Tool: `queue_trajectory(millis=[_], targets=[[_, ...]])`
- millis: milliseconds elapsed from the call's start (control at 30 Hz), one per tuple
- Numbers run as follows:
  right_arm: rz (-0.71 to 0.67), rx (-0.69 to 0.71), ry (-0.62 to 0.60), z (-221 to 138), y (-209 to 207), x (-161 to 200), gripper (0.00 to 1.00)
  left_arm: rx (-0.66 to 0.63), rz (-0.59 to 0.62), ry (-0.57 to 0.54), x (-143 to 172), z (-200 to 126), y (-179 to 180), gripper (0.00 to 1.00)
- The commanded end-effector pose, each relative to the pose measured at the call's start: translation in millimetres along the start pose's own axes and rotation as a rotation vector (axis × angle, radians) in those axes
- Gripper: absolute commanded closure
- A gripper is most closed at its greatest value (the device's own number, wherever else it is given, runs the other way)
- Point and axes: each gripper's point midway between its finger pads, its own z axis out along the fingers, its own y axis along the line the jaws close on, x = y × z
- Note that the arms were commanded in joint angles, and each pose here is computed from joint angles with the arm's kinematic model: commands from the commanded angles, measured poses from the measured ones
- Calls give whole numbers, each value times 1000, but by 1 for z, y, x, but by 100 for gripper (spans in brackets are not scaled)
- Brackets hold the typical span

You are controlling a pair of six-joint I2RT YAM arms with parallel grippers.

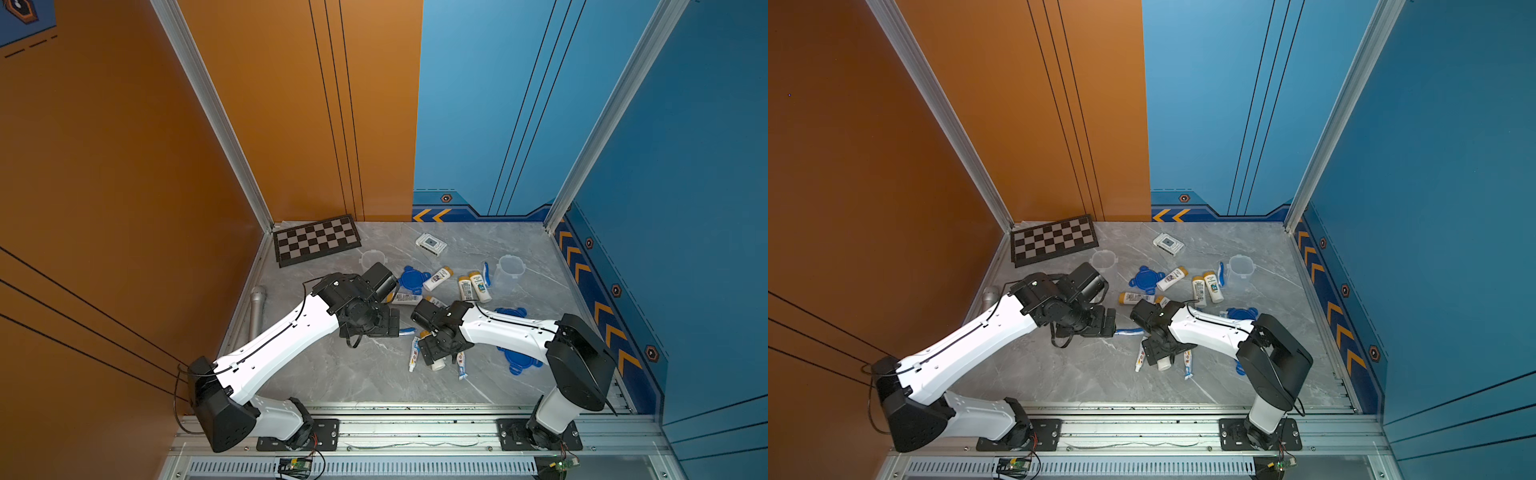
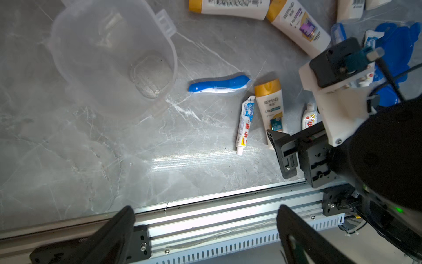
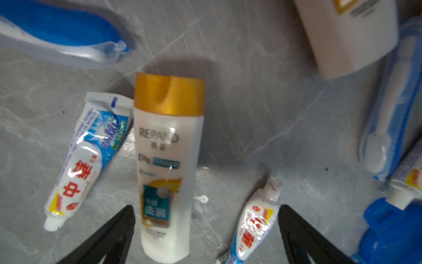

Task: Pack away toiletry kits
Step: Pick up the toiletry item from the center of the board.

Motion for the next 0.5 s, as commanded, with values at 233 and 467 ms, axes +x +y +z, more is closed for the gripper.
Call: queue_trajectory(millis=[233, 467], targets=[[-53, -19, 23, 21, 11, 2, 20, 21, -57, 75, 10, -2, 14, 1], [-75, -35, 30, 27, 7, 6, 43, 45, -67, 82, 9, -5, 14, 4]])
